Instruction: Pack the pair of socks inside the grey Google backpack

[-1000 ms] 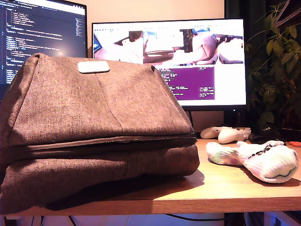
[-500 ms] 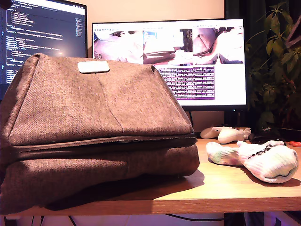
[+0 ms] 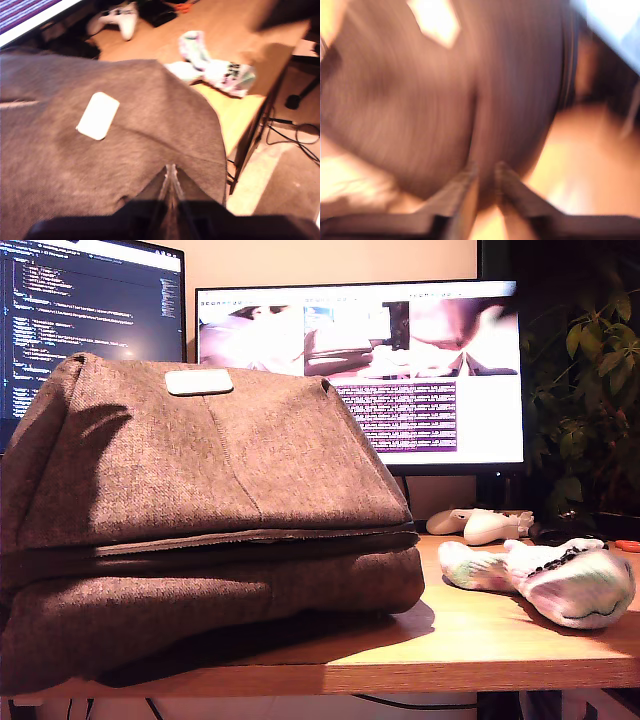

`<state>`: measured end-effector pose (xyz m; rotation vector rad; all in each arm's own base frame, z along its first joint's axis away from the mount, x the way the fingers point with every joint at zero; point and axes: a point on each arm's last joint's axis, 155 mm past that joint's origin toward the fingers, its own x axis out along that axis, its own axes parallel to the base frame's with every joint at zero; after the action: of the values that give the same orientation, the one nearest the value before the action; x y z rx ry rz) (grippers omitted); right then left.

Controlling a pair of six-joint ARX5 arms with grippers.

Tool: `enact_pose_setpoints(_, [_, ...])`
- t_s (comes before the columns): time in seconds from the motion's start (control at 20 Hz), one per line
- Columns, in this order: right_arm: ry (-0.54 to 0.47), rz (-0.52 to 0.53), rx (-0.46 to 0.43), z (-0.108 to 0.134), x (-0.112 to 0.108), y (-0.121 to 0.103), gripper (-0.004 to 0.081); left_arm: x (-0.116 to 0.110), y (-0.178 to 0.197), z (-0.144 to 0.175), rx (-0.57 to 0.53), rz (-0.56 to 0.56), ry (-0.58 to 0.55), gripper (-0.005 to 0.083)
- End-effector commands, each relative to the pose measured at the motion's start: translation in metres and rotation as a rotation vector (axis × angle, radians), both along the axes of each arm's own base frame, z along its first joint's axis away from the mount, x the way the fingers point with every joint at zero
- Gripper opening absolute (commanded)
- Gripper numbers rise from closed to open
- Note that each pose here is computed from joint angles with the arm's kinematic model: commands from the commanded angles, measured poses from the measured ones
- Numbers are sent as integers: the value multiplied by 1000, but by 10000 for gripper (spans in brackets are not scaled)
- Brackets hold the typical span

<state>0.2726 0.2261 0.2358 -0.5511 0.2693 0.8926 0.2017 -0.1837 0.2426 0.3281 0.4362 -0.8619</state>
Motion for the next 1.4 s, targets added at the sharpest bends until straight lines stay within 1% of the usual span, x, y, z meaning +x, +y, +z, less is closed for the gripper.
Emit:
enact_pose_setpoints(0.0, [-55, 51, -65, -6, 8, 13, 426, -1, -1, -2, 2, -10, -6, -24])
enact_pose_setpoints(0.1, [-58, 82, -61, 0, 14, 32, 441, -1, -1, -2, 1, -7, -2, -24])
enact_pose_setpoints(0.15, [-37, 83, -56, 2, 17, 38, 450, -2, 0, -3, 2, -7, 1, -24])
enact_pose_setpoints(0.2, [-13, 89, -72, 3, 17, 41, 461, -2, 0, -3, 2, -6, 5, -24])
enact_pose_setpoints(0.25, [32, 88, -94, -3, 21, 45, 461, -2, 0, -4, 2, -6, 6, -24])
enact_pose_setpoints(0.35, [102, 72, -108, -5, 29, 50, 476, -2, 0, -4, 2, -6, 6, -24])
enact_pose_setpoints(0.5, [160, 70, -143, -16, 37, 56, 480, -5, 1, -9, 15, -6, 25, -24])
enact_pose_setpoints(0.6, [206, 70, -166, -27, 39, 59, 486, -6, 2, -11, 21, -6, 34, -24])
enact_pose_setpoints(0.65, [228, 76, -168, -32, 40, 62, 501, -6, 2, -10, 20, -7, 32, -24])
enact_pose_setpoints(0.8, [244, 77, -180, -43, 48, 68, 501, -6, 2, -10, 20, -7, 32, -24])
enact_pose_setpoints(0.9, [237, 82, -186, -50, 53, 72, 501, -6, 2, -10, 20, -7, 32, -24])
enact_pose_setpoints(1.0, [225, 83, -179, -51, 59, 76, 498, -6, 2, -11, 21, -6, 34, -24])
enact_pose_setpoints(1.05, [212, 84, -170, -48, 61, 78, 488, -6, 2, -11, 21, -6, 34, -24])
enact_pose_setpoints(1.1, [196, 86, -161, -45, 63, 80, 472, -6, 2, -11, 20, -6, 33, -24])
enact_pose_setpoints(1.15, [187, 88, -155, -43, 64, 81, 429, -6, 2, -10, 20, -6, 33, -24])
enact_pose_setpoints(1.2, [188, 90, -155, -43, 63, 82, 362, -6, 2, -11, 20, -6, 33, -24])
enact_pose_setpoints(1.3, [209, 75, -141, -43, 62, 83, 180, -6, 2, -10, 20, -6, 32, -24])
enact_pose_setpoints(1.35, [218, 68, -131, -43, 62, 83, 118, -5, 2, -10, 19, -6, 32, -24])
